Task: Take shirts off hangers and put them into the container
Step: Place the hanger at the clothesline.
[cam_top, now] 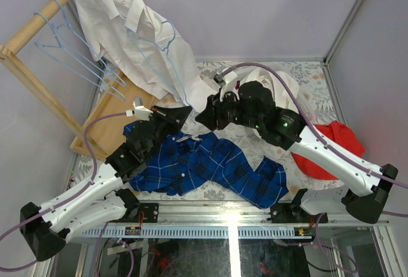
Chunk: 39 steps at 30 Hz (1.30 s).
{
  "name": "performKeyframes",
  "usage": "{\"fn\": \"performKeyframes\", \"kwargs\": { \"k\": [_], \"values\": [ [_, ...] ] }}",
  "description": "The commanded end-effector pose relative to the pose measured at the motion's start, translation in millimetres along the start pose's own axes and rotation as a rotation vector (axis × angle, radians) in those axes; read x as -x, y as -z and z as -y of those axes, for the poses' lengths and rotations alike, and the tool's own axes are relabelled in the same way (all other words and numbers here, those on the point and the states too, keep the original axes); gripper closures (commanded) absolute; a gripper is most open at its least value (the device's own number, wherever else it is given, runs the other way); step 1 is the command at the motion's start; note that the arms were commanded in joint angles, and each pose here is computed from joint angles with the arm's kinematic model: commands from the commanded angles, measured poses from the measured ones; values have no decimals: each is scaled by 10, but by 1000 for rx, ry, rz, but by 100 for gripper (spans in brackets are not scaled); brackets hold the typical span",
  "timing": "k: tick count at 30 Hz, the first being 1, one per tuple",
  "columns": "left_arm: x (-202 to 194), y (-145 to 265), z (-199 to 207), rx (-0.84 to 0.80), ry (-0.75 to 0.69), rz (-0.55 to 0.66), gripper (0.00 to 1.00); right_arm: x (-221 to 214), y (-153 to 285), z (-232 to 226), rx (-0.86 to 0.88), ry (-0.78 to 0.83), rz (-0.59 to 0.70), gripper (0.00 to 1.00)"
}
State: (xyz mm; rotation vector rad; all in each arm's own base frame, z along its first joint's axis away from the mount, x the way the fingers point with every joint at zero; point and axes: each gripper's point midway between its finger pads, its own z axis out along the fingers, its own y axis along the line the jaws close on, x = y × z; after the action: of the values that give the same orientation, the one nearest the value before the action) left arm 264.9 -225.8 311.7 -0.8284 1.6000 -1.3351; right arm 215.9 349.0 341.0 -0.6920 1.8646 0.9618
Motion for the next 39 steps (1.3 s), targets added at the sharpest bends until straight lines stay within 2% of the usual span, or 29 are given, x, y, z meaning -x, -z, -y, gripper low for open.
{"fn": "performKeyframes", "kwargs": {
  "k": [1,3,8,11,16,20,21,27,29,30,33,34,37,39],
  "values": [
    [-14,57,82,-64,93,-17,100,-55,74,-28,18,-66,28,54],
    [44,49,112,-73,91,12,100,-99,73,-19,15,-95,27,49],
    [84,6,114,-78,130,41,100,-167,16,-20,17,-127,38,44],
    [27,-42,108,-72,148,19,100,-144,-50,-7,1,-68,96,51],
    [-26,-61,71,-61,192,-1,100,10,-54,-7,16,-1,276,53],
    [-6,-48,25,-45,214,7,100,48,-51,44,0,6,337,70],
    [-4,-44,17,-40,216,9,100,49,-55,51,-3,10,338,71],
    [32,-36,-44,-15,239,29,100,79,-40,-32,46,28,374,58],
    [41,-42,-41,-13,249,34,100,83,-22,-42,56,44,391,57],
    [47,-48,-23,-16,256,36,100,82,-17,-40,56,51,400,59],
    [39,-59,41,-34,278,29,100,86,-45,38,13,64,396,74],
    [41,-59,65,-41,291,27,100,103,-52,54,2,64,396,76],
    [114,-62,159,-47,321,57,100,164,-3,36,-2,43,408,52],
    [227,-63,218,-32,344,107,100,195,75,56,-14,28,432,49]
  ]
}}
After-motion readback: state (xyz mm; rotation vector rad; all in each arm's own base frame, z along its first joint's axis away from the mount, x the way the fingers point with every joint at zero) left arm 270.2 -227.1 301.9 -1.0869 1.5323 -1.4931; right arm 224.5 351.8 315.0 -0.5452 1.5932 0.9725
